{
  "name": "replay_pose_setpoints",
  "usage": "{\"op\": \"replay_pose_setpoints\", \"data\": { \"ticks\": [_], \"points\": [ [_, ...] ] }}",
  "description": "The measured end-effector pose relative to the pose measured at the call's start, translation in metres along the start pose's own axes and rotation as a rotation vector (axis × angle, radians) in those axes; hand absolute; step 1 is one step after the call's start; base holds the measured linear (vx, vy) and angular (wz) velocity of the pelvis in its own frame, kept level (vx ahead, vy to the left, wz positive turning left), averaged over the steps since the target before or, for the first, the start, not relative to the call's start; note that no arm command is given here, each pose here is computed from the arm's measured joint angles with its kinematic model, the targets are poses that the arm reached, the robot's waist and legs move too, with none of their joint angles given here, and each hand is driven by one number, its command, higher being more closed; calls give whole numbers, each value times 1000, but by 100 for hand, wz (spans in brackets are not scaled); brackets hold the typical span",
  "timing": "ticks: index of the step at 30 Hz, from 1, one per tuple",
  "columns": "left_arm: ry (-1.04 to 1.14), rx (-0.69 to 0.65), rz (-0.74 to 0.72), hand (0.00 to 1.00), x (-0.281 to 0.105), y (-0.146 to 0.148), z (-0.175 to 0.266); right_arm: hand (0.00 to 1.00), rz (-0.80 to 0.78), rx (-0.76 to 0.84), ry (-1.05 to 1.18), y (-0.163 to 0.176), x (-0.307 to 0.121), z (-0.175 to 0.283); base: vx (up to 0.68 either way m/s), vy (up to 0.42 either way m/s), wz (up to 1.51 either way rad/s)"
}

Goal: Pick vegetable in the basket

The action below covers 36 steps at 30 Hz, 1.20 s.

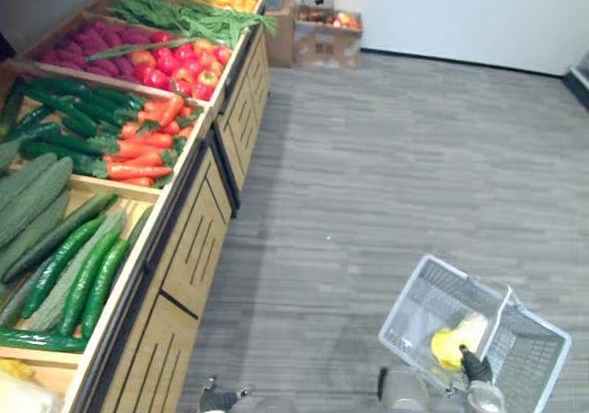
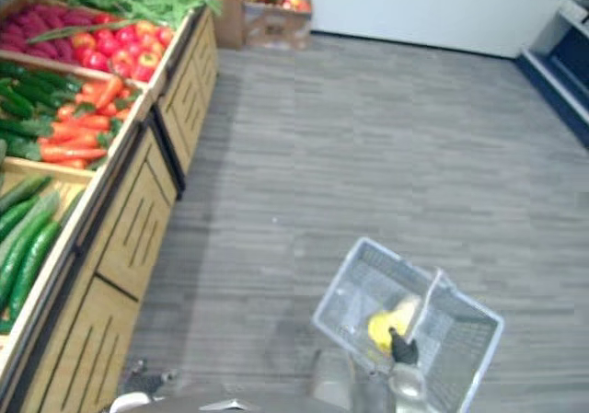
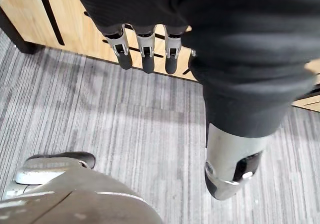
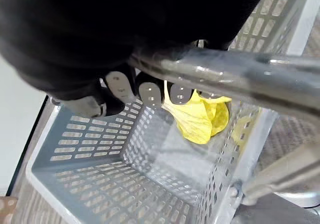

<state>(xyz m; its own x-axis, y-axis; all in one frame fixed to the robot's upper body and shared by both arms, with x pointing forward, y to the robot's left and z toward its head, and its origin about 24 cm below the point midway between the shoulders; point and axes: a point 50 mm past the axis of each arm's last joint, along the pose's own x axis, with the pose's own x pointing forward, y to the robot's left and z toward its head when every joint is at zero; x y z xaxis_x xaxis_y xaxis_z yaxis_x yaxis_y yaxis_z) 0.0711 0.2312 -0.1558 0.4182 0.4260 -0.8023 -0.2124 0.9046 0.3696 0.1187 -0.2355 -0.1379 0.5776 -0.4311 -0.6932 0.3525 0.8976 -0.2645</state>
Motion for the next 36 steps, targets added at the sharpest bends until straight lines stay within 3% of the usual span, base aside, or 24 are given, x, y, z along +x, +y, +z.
{"op": "replay_pose_setpoints", "data": {
  "ticks": [10, 12, 15, 24, 29, 36],
  "points": [
    [35, -269, -25, 0, -2, -28, 11, 100, -61, 65, -22, -13, 5, 12, 542, -191, 37],
    [47, -295, -43, 0, -5, -38, 10, 100, -104, 68, -36, -30, 9, 17, 743, -386, 41],
    [93, -332, -43, 0, -9, -40, -2, 100, -107, 41, 27, -35, 7, 2, 574, -261, 14],
    [-12, -424, -22, 0, -1, -30, 28, 100, -52, -4, 188, -26, -1, -30, 541, -83, 26],
    [4, -421, -13, 0, 1, -26, 26, 100, -70, -3, 263, -32, -20, -60, 466, 192, 68],
    [121, -343, 46, 0, -3, -9, -11, 100, 24, -5, 201, -2, -7, -35, 383, 166, 29]
  ]
}}
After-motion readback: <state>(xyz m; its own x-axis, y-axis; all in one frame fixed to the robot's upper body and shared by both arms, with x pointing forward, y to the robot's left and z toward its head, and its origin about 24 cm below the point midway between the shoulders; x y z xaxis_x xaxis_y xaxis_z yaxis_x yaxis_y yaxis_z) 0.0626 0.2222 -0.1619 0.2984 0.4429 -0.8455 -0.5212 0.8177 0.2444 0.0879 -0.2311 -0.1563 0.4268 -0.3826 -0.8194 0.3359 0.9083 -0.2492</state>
